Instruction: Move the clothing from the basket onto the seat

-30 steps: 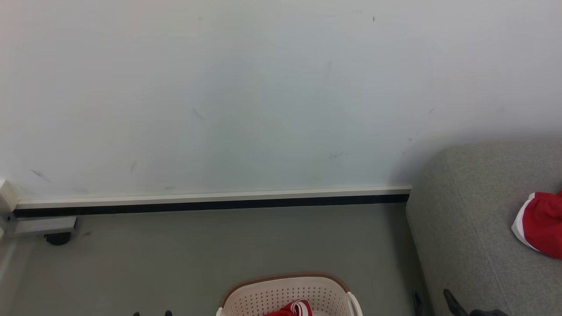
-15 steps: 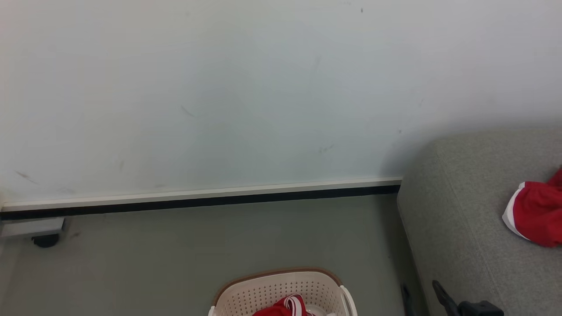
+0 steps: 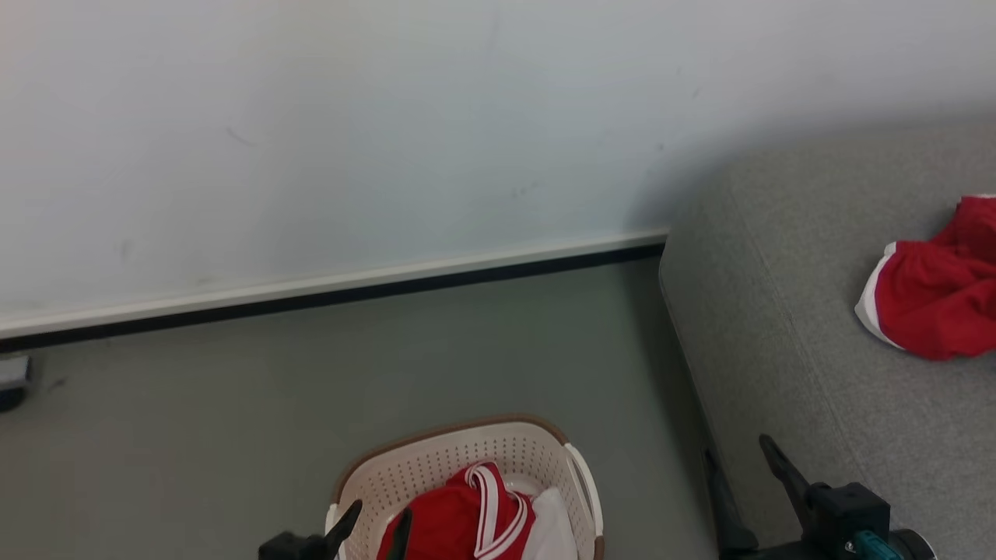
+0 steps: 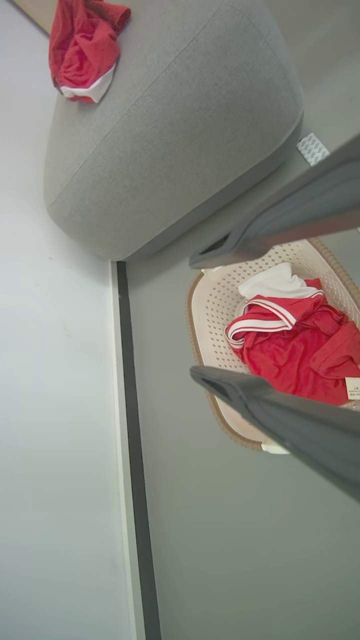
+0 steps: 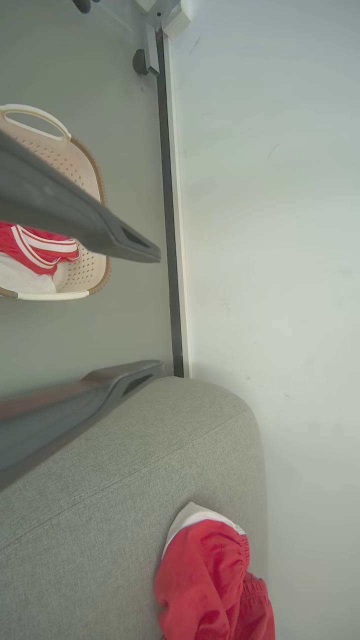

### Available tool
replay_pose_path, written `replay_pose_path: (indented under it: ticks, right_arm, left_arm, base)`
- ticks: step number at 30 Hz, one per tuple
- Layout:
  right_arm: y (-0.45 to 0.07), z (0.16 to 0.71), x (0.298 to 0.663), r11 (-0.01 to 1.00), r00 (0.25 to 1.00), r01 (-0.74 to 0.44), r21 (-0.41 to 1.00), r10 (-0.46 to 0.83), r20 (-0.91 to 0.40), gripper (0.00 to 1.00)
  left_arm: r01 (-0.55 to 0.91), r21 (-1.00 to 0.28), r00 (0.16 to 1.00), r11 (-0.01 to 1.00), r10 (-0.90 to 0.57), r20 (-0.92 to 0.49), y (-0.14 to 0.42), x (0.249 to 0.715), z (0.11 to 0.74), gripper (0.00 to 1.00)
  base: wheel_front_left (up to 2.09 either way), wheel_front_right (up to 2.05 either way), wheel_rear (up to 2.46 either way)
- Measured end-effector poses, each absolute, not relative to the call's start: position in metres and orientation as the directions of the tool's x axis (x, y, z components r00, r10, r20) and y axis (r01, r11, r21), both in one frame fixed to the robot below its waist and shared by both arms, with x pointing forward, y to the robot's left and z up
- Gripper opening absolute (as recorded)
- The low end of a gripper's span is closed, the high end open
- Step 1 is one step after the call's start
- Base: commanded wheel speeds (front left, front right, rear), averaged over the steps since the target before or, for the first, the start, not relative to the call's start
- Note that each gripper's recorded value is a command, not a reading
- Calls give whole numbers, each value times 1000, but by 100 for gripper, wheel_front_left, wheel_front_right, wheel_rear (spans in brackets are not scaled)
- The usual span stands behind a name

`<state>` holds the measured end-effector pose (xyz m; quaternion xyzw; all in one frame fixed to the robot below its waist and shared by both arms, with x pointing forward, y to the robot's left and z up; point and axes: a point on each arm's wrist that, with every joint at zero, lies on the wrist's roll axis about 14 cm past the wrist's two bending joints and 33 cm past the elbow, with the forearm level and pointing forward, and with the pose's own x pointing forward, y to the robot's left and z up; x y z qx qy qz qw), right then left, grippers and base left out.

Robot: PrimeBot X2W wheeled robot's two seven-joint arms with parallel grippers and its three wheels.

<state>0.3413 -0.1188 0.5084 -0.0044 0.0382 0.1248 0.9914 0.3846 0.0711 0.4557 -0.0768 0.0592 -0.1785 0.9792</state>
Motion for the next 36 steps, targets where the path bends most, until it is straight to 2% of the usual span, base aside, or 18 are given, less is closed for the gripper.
replay_pose_path:
  ticks: [9, 14, 22, 36]
  right_arm:
    - [-119, 494, 380, 969, 964, -247, -1, 246, -98, 100]
    - [-123, 481, 399, 971, 966, -238, 1, 236, -109, 100]
    - [-141, 447, 413, 983, 971, -183, 16, 183, -154, 100]
    - [-166, 380, 409, 995, 947, -96, 36, 103, -306, 100]
  left_arm:
    - [451, -157, 852, 878, -477, -215, 29, 449, 413, 100]
    - [486, -171, 791, 857, -514, -333, 12, 471, 367, 100]
    - [466, -259, 708, 846, -533, -463, -8, 501, 300, 100]
    - [464, -391, 479, 795, -597, -644, -56, 473, 179, 100]
  base:
    - [0, 0, 0]
    - [0, 0, 0]
    - [0, 0, 0]
    - [0, 0, 0]
